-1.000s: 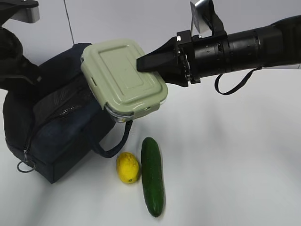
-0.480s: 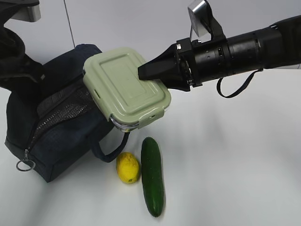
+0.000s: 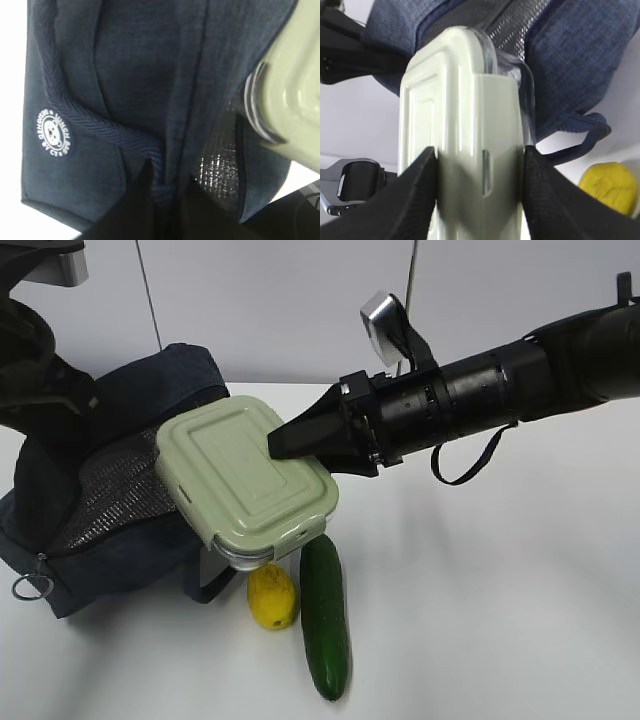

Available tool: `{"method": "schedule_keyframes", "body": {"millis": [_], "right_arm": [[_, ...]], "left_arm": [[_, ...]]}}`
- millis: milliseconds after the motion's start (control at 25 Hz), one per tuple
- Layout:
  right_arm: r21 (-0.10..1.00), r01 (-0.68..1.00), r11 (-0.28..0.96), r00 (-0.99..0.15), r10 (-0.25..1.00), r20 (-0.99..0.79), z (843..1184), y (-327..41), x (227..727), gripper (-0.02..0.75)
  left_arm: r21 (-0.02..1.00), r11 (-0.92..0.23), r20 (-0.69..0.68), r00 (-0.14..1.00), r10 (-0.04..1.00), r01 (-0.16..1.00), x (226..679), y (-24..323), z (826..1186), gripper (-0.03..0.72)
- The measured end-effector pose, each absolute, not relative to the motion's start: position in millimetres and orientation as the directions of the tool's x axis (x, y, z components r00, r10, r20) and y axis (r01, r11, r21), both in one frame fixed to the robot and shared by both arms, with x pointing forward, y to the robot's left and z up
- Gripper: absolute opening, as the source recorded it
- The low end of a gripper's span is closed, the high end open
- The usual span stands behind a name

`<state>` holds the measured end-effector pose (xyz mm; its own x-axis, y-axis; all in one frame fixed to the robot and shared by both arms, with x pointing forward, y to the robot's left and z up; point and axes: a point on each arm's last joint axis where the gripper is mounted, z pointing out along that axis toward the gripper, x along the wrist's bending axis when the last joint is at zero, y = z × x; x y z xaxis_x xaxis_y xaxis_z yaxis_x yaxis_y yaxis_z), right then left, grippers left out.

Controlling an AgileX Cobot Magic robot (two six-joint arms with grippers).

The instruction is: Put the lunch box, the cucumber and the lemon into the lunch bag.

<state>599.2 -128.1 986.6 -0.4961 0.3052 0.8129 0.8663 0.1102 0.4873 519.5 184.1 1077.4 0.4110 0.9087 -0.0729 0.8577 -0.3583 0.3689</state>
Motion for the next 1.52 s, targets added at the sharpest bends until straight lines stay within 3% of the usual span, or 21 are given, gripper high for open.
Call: {"method": "schedule_keyframes", "body": {"millis": [240,520,880,1520], "right_arm": [[0.443,0.892,0.093,-0.450,0.289,0.845,971,-120,603,0.382],[0.484,0.872,0.079,-0.486,0.266,0.833,982,-109,611,0.382],[0.545,0.838,0.022,-0.522,0.323,0.790,994,-95,623,0.382],[0.584,0.805,-0.099,-0.485,0.458,0.745,990,-58,624,0.381]], "left_arm": [[0.367,-0.354,-0.096,0.414,0.905,0.860,519,182,1078,0.007],[0.369,-0.358,-0.129,0.429,0.894,0.858,517,179,1078,0.007],[0.359,-0.367,-0.175,0.448,0.877,0.858,515,175,1078,0.007],[0.337,-0.361,-0.204,0.442,0.873,0.869,518,171,1070,0.007]]}}
